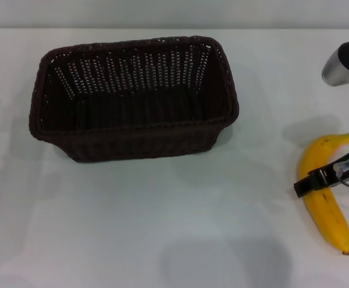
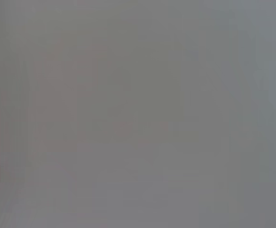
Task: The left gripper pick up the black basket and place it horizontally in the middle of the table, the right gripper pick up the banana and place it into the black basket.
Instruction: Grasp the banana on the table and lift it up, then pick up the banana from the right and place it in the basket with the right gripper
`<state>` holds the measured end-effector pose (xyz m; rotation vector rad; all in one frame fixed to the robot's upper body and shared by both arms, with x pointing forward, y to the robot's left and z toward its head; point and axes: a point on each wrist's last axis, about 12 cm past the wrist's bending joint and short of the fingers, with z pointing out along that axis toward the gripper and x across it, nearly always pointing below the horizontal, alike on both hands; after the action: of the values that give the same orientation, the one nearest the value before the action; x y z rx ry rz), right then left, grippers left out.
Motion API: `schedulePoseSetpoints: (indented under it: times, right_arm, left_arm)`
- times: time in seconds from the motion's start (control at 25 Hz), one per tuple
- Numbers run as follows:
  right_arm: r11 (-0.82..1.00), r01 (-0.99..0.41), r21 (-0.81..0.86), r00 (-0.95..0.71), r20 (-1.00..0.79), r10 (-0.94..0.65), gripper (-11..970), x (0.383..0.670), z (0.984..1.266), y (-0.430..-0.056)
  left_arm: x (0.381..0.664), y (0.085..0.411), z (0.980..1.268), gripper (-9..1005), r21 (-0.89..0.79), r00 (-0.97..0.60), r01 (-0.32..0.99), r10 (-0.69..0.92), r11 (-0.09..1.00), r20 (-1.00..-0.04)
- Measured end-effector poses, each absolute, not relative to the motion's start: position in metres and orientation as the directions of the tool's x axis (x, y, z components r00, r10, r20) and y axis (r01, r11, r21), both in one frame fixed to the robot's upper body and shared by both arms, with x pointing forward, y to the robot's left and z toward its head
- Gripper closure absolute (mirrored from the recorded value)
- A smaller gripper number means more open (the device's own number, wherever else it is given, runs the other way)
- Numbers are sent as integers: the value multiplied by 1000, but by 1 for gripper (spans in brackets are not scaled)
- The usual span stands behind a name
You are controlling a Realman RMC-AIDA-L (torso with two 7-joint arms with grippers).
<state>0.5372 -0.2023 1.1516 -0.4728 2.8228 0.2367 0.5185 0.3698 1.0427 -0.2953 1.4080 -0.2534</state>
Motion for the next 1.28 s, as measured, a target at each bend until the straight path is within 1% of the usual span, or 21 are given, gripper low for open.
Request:
schedulePoseSetpoints:
  times: [0.08, 0.32, 0.52, 0.76, 0.88, 0.92, 0.96, 1.0, 1.16, 1.28]
  right_arm:
    - [932, -345, 109, -910, -284, -303, 176, 537, 1150, -202]
    - [934, -346, 88, -907, -284, -309, 398, 539, 1150, -204]
    - [935, -345, 84, -906, -292, -308, 486, 540, 1152, -206]
    - [938, -336, 84, -897, -334, -291, 486, 544, 1161, -218]
    - [940, -332, 82, -881, -383, -278, 486, 551, 1172, -230]
    - [936, -345, 74, -857, -433, -281, 486, 559, 1183, -236]
    - [936, -345, 74, -857, -433, -281, 486, 559, 1183, -236]
    - [931, -357, 71, -840, -461, -287, 486, 563, 1189, -237]
    - [882, -470, 44, -723, -592, -356, 486, 584, 1216, -224]
    - [808, -590, -3, -582, -691, -428, 485, 598, 1235, -201]
  left_arm:
    - [518, 370, 1043, 108, -350, 146, -1, -346, 937, -927]
    - [518, 370, 1043, 108, -351, 149, -3, -347, 936, -926]
    - [518, 370, 1043, 108, -351, 149, -4, -347, 936, -926]
    - [517, 371, 1042, 108, -354, 151, -8, -349, 935, -925]
    - [517, 371, 1042, 108, -354, 150, -7, -349, 935, -925]
    - [518, 370, 1043, 108, -354, 150, -5, -349, 935, -925]
    - [518, 370, 1043, 108, -354, 150, -5, -349, 935, -925]
    - [518, 370, 1043, 108, -354, 150, -4, -350, 935, -925]
    - [519, 370, 1043, 108, -355, 151, -3, -350, 935, -924]
    - [519, 370, 1043, 108, -355, 151, -2, -351, 935, -924]
